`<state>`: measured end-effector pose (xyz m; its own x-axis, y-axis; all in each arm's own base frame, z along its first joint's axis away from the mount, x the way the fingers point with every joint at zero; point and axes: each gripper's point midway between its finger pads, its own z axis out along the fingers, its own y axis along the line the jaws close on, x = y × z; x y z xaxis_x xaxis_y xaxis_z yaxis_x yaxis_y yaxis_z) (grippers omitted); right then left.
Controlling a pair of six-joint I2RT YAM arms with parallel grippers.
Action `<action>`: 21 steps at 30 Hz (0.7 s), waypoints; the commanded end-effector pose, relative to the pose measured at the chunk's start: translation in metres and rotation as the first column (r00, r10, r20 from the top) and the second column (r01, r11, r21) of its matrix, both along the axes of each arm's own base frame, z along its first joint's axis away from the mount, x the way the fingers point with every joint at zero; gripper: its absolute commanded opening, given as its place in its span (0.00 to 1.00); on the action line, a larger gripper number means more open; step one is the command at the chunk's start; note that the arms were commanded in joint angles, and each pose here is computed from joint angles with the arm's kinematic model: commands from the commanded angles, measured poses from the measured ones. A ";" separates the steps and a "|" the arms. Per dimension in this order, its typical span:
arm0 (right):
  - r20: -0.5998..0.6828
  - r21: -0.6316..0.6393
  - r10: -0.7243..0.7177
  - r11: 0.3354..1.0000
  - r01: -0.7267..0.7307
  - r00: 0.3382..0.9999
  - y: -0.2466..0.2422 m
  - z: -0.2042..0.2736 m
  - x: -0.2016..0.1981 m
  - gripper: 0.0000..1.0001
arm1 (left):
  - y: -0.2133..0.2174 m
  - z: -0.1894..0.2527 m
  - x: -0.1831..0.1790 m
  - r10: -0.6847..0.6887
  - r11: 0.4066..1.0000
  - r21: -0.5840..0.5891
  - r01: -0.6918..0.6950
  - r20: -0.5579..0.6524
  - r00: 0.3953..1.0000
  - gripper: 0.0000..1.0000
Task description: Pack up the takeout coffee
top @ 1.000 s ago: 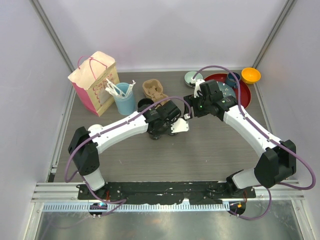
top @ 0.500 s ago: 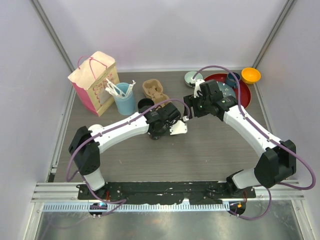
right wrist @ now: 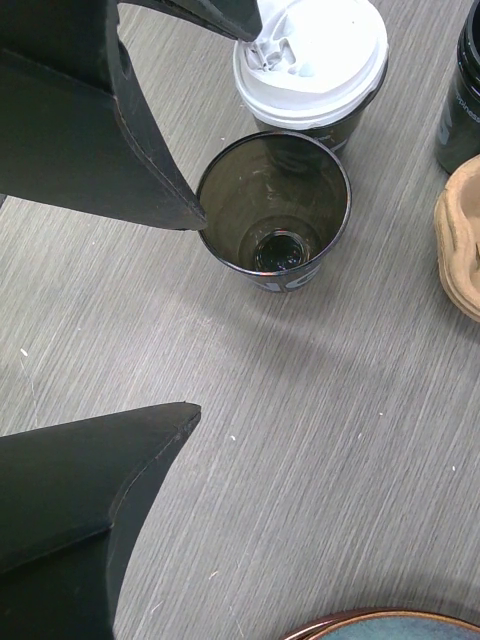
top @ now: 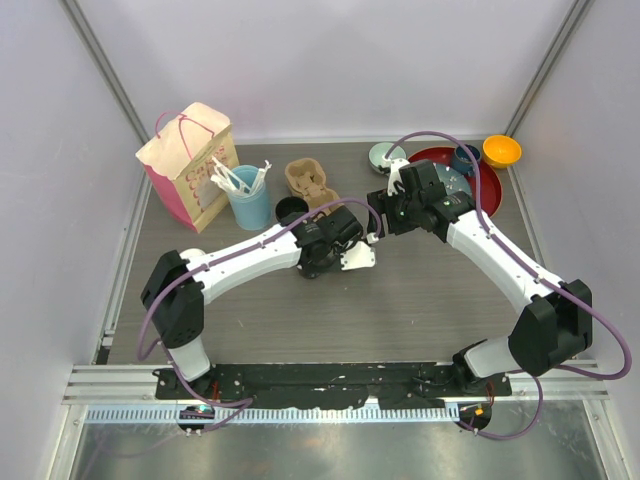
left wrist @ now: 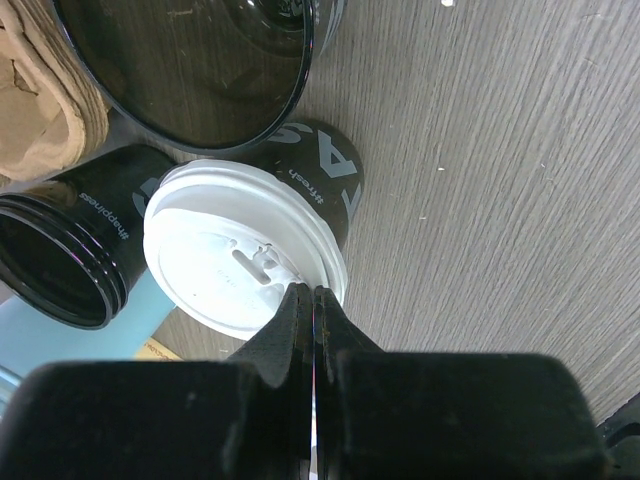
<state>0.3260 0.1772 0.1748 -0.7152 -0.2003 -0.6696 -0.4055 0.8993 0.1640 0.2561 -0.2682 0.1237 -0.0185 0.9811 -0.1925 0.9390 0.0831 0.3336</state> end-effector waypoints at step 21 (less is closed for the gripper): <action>0.028 0.009 0.013 1.000 -0.014 1.000 0.001 0.009 0.002 0.75 | -0.004 0.039 0.009 0.002 0.998 -0.059 0.003 0.084 0.996 0.00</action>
